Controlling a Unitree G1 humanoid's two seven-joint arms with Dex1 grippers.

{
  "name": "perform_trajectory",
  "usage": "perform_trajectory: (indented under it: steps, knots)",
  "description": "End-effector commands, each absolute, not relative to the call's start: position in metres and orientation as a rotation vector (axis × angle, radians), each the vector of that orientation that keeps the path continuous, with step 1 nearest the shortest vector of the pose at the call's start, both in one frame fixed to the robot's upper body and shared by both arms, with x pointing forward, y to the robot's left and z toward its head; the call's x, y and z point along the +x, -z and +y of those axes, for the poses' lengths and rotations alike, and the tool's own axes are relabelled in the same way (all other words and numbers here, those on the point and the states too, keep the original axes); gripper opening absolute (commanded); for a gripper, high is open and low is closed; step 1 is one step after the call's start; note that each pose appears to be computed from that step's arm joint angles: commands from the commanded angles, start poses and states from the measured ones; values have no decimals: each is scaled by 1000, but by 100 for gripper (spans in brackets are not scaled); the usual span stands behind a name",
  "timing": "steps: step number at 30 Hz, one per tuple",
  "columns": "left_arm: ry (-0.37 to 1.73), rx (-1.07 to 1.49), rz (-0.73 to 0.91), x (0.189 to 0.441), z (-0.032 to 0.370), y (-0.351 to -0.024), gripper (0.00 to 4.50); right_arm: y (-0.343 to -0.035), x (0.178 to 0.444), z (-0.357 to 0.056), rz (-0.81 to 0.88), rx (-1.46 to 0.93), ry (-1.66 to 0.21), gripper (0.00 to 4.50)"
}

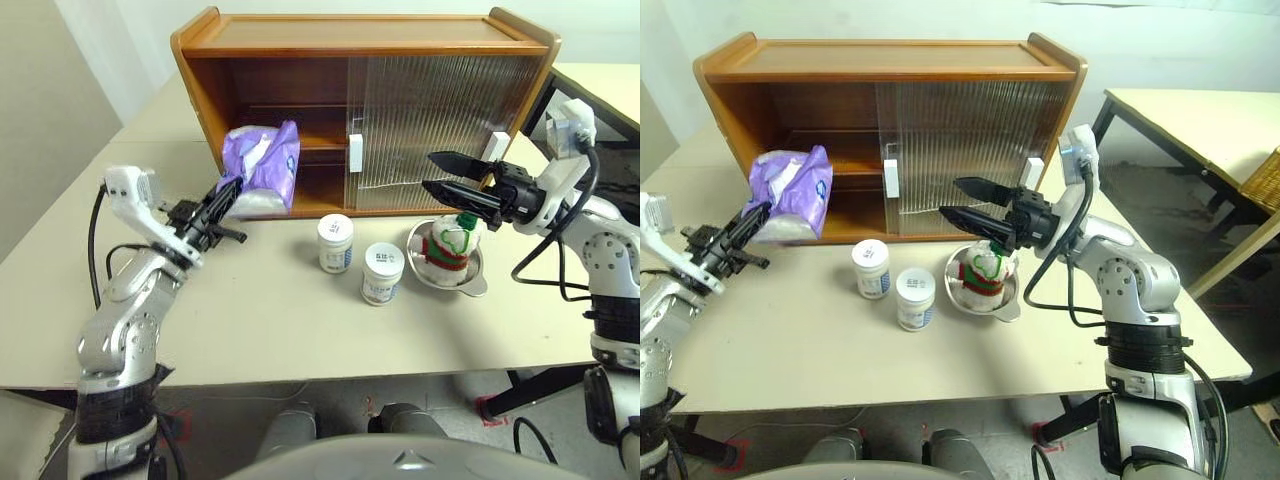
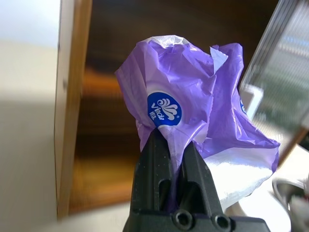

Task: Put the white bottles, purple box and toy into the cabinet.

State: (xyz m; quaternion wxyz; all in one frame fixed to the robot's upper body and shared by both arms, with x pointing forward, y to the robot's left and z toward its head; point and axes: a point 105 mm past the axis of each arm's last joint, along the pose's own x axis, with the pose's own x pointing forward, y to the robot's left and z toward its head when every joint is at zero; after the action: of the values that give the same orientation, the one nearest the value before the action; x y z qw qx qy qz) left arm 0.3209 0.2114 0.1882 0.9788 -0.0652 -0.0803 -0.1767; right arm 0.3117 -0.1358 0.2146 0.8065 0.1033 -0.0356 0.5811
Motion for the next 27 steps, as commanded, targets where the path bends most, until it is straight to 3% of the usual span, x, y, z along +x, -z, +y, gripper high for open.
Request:
perform_trajectory:
  steps: [1,17,27]
  knots:
    - [335,-151,-149,335,213,-194,3,-215,312,-134,-80,208,-1245,450]
    - [363,-182,-65,403,188,-192,3,-211,307,-135,-92,218,-1223,450]
    - [340,-125,-56,432,164,-203,3,-211,307,-134,-95,222,-1217,450]
